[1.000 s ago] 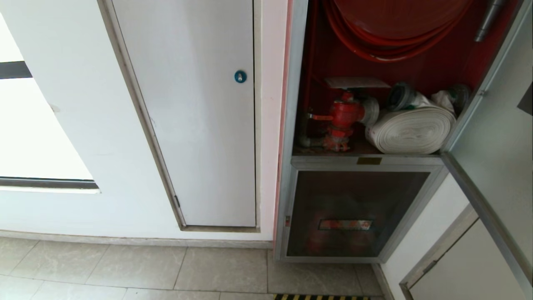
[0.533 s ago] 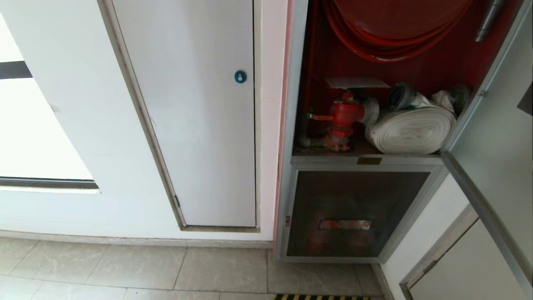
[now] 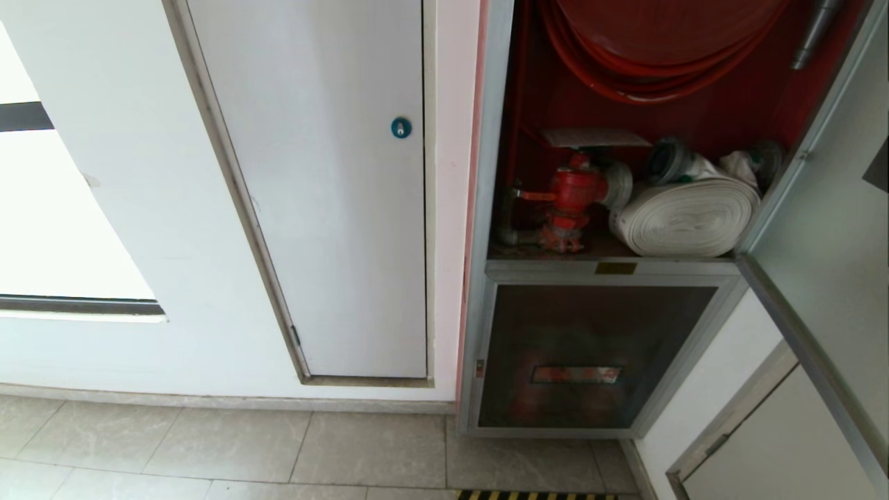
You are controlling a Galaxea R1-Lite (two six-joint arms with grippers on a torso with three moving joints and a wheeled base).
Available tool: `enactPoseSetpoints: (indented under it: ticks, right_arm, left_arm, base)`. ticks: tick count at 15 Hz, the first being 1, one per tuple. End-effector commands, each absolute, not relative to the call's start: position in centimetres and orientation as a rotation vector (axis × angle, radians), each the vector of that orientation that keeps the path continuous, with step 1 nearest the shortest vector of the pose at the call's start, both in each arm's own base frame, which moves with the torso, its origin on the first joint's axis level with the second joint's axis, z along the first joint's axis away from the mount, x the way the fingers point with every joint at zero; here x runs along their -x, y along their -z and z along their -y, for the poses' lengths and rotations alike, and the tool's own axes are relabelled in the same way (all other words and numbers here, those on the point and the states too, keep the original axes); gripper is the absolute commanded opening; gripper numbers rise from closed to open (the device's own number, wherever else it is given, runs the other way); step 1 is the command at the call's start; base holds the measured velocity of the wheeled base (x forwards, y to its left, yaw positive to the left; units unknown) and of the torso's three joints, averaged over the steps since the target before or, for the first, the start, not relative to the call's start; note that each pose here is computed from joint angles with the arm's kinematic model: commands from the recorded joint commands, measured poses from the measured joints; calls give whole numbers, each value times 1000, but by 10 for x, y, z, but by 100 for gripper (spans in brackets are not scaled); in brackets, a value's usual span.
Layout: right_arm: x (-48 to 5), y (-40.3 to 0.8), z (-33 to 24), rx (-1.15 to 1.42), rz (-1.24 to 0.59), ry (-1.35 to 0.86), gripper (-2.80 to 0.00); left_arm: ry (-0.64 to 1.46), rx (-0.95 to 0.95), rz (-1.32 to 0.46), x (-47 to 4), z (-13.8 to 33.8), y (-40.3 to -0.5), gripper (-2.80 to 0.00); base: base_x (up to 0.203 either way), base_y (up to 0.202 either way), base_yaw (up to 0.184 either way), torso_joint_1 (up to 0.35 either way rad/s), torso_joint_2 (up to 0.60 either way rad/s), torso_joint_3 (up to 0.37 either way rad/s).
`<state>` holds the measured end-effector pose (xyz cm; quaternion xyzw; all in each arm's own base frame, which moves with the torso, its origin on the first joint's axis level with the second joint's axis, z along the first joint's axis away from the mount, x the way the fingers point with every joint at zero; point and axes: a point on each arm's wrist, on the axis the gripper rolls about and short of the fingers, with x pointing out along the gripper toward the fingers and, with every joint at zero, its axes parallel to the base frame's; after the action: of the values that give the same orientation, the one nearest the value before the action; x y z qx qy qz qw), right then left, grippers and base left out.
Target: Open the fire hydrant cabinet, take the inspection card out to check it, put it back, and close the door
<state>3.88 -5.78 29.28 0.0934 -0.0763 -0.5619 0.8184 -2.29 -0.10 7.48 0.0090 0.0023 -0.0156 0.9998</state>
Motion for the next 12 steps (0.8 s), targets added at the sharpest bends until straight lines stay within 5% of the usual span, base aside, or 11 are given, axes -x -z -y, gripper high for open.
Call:
enactPoseSetpoints:
  ticks: [1, 12]
  right_arm:
    - [-49, -291, 70, -216, 116, 1195, -280]
    - [-41, -291, 52, -204, 133, 970, -280]
  left_arm:
    - [32, -18, -5, 23, 1, -75, -280]
    - [31, -18, -6, 23, 1, -75, -280]
  base:
    - [0, 0, 0, 0, 0, 0]
    - [0, 0, 0, 0, 0, 0]
